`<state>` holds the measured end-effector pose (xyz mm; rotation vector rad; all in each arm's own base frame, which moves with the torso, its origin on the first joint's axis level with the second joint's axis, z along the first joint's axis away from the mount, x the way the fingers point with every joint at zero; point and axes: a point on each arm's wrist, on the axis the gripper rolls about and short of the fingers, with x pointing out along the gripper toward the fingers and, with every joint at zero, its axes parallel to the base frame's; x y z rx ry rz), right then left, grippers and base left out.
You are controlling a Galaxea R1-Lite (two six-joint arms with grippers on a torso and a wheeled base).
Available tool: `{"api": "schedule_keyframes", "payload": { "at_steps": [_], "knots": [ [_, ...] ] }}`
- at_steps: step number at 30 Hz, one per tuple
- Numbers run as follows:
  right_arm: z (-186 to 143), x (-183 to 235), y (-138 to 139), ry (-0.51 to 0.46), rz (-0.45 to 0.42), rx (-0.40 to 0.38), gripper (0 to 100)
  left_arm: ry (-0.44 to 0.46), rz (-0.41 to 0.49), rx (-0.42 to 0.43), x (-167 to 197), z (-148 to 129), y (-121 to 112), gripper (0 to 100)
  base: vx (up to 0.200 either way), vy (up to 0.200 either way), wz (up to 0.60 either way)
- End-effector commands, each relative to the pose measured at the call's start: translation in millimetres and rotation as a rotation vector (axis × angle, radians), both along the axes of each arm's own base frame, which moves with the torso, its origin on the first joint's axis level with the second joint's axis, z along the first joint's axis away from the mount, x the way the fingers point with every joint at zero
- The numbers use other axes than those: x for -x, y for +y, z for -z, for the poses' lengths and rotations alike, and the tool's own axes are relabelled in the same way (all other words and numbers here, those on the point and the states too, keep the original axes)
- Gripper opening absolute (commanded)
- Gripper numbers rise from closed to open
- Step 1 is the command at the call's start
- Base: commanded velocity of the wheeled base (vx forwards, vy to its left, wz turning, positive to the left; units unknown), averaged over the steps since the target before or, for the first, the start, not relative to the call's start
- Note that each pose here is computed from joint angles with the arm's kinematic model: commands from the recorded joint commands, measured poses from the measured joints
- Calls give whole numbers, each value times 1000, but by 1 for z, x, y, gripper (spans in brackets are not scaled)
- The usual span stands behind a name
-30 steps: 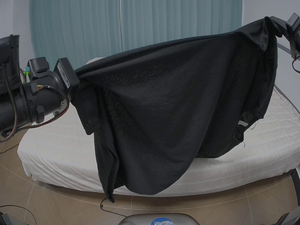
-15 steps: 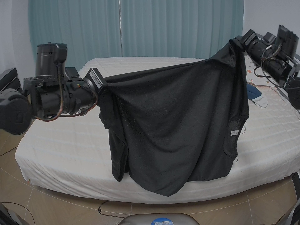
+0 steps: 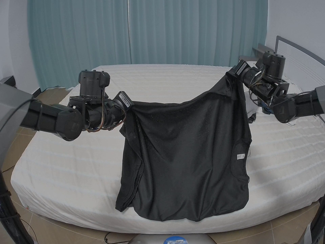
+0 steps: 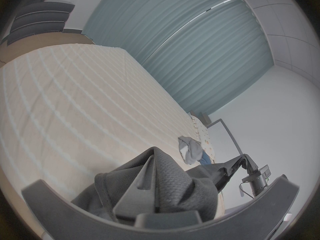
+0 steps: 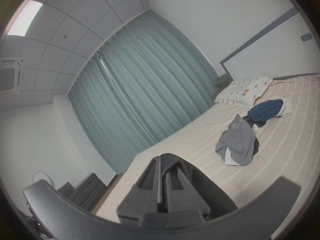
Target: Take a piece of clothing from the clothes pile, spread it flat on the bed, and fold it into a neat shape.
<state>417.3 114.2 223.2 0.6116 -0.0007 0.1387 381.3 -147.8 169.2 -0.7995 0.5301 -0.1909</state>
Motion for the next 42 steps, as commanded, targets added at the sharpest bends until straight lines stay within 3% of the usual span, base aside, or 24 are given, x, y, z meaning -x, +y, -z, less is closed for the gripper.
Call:
{"api": "schedule_keyframes", "payload": {
  "at_steps": [1, 19, 20, 23, 24, 30, 31, 33, 37, 40, 42],
  "knots": [
    [73, -35, 8, 140, -2, 32, 0, 86, -14, -34, -30, 54, -7, 0, 0, 0, 0],
    [178, -81, 12, 261, 34, 35, 0, 165, -95, 21, -81, 134, 7, 0, 0, 0, 0],
    [184, -82, 12, 268, 35, 37, 100, 167, -99, 20, -85, 140, 8, 0, 0, 0, 0],
    [195, -89, 12, 275, 37, 39, 100, 177, -118, 12, -97, 157, 9, 0, 0, 0, 0],
    [198, -89, 12, 280, 37, 40, 100, 177, -120, 13, -98, 159, 9, 100, 0, 0, 0],
    [206, -90, 5, 302, 41, 25, 100, 197, -130, 14, -100, 168, 10, 100, 0, 0, 0],
    [205, -92, -8, 312, 58, -22, 100, 189, -139, 10, -101, 167, 12, 100, 0, 0, 0],
    [200, -93, -17, 316, 64, -43, 100, 180, -154, 10, -103, 165, 15, 100, 0, 0, 0],
    [185, -92, -38, 313, 86, -94, 100, 132, -200, 7, -110, 155, 23, 100, 0, 0, 0],
    [162, -96, -64, 256, 107, -167, 100, 23, -294, 15, -130, 139, 36, 100, 0, 0, 0],
    [154, -100, -69, 228, 118, -197, 100, 11, -314, 13, -137, 141, 39, 100, 0, 0, 0]
  ]
}}
